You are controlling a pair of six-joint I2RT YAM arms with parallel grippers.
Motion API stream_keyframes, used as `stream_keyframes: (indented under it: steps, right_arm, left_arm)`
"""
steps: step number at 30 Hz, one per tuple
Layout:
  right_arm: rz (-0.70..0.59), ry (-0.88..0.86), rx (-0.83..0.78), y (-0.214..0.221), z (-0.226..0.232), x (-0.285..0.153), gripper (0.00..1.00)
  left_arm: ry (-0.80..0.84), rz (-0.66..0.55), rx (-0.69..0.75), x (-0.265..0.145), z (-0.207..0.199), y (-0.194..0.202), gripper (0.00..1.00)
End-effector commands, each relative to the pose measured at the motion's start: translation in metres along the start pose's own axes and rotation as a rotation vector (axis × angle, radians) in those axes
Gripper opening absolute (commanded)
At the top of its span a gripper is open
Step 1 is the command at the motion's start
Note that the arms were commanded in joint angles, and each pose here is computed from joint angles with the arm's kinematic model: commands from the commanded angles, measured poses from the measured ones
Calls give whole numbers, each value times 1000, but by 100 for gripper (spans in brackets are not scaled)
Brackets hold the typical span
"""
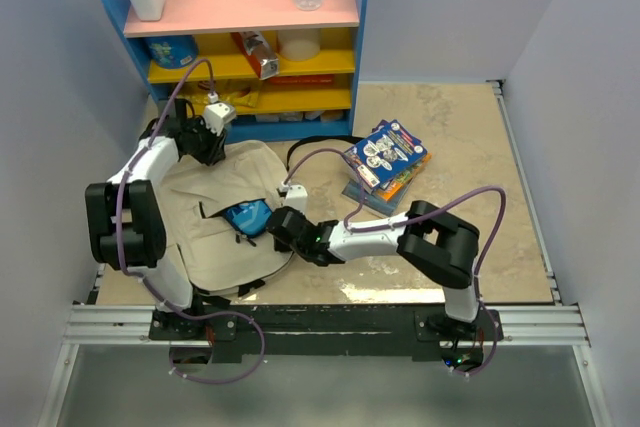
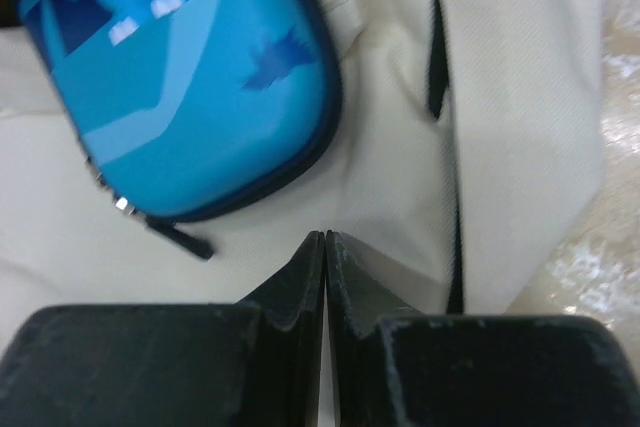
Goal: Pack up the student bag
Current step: Adjust the stationery in the student bag.
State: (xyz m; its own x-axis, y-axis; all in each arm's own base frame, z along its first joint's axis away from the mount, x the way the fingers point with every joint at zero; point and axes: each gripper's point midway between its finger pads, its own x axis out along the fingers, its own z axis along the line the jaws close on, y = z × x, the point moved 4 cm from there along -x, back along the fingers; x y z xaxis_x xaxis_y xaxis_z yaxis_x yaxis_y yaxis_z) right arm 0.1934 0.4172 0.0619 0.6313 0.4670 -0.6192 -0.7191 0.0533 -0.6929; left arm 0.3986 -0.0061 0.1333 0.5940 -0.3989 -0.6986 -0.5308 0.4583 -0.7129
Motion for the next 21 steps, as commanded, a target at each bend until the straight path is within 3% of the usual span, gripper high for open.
stream_keyframes:
  steps: [1, 9, 17, 21]
  right_arm:
    - [-42, 7, 84, -26, 0, 8, 6]
    - [-54, -55, 130, -42, 13, 22, 1]
    - [-9, -93, 153, -29, 20, 29, 0]
    - [-47, -75, 168, -46, 31, 35, 0]
  left_arm:
    - [1, -4, 23, 12, 5, -4, 34]
    - [48, 89, 81, 31, -21, 35, 33]
    - [66, 89, 80, 25, -30, 40, 32]
    - [91, 93, 82, 20, -42, 48, 32]
